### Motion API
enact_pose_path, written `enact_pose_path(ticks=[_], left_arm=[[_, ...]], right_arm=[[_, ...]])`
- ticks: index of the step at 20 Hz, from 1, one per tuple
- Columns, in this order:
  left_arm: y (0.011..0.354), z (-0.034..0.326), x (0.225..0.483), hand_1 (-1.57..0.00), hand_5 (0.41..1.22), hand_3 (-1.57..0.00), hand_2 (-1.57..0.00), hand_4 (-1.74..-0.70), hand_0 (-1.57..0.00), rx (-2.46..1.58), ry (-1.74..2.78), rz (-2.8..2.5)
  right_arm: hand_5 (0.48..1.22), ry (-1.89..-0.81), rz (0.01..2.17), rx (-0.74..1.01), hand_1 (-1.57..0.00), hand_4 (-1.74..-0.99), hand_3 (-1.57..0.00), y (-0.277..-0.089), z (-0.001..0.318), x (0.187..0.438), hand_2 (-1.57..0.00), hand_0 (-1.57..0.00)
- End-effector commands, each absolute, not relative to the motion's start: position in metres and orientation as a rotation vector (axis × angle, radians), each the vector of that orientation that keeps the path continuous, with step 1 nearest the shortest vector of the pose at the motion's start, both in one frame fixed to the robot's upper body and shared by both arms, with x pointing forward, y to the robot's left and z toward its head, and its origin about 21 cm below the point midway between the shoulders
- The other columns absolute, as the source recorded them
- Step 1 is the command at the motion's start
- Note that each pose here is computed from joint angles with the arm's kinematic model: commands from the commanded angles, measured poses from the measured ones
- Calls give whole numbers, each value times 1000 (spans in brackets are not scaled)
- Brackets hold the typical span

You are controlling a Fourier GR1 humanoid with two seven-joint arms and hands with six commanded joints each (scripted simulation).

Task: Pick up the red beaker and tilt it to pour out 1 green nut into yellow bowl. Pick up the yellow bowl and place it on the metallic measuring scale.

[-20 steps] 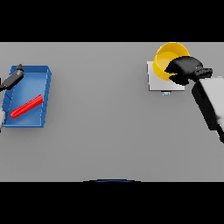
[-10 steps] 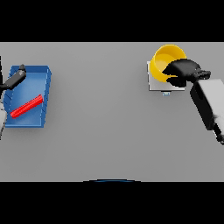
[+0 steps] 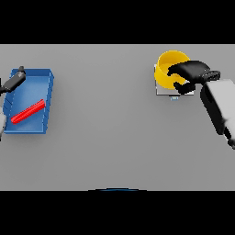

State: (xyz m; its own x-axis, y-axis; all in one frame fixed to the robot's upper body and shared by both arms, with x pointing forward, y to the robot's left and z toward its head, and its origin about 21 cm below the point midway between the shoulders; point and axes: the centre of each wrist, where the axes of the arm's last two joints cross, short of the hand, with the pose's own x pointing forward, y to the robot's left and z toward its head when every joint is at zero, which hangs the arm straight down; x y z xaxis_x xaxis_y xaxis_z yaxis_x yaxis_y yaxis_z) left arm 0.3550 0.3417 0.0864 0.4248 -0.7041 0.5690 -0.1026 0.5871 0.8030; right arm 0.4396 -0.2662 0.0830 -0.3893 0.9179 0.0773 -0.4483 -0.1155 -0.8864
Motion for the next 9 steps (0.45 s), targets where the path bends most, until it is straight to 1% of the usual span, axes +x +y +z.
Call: enact_pose_path(ticks=[1, 3, 5, 9], left_arm=[[342, 87, 356, 1, 664, 1, 1, -723, 1, 886, -1095, -451], [341, 84, 355, 1, 665, 1, 1, -726, 1, 883, -1097, -457], [339, 84, 354, 1, 664, 1, 1, -723, 1, 892, -1092, -451], [338, 85, 352, 1, 665, 1, 1, -726, 1, 885, -1105, -459]], right_arm=[[838, -1103, 1701, -633, -117, -1542, -359, -264, 77, 439, -156, -132], [809, -1109, 1693, -627, -75, -1530, -296, -266, 77, 439, -99, -84], [786, -1092, 1677, -632, -48, -1518, -244, -262, 79, 441, -63, -54], [738, -1052, 1664, -627, -19, -1478, -146, -269, 75, 439, -25, -21]])
